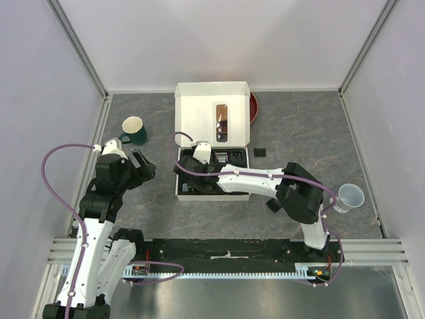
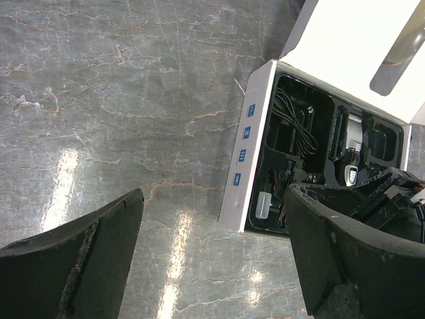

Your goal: Sort the hair-cutting tools

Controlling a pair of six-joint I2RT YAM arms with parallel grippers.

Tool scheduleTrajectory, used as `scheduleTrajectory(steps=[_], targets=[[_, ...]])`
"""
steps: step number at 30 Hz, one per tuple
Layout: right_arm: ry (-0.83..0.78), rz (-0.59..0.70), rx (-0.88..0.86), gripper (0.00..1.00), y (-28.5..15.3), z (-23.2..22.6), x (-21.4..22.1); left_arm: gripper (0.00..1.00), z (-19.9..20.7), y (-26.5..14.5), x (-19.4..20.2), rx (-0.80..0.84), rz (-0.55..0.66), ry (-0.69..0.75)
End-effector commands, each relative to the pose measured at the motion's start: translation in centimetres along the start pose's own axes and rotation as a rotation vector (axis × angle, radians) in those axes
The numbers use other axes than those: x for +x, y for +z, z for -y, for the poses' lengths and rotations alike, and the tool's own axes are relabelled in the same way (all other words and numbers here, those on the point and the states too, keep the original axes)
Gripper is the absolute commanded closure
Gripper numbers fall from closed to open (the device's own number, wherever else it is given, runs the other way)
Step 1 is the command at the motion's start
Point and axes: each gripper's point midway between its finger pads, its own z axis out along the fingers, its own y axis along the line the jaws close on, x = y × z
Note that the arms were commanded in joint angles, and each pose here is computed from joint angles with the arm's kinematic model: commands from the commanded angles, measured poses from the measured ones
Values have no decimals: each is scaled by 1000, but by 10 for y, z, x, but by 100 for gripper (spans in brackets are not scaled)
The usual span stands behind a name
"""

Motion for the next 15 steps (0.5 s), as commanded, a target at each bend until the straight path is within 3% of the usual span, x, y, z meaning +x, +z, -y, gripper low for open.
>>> scheduleTrajectory(steps=[1, 15], targets=[[-5, -1, -17, 100, -6, -13, -6, 8, 4, 1, -8, 27, 31, 37], [-45, -34, 10, 100, -3, -9, 5, 8, 4, 0, -8, 25, 32, 35]])
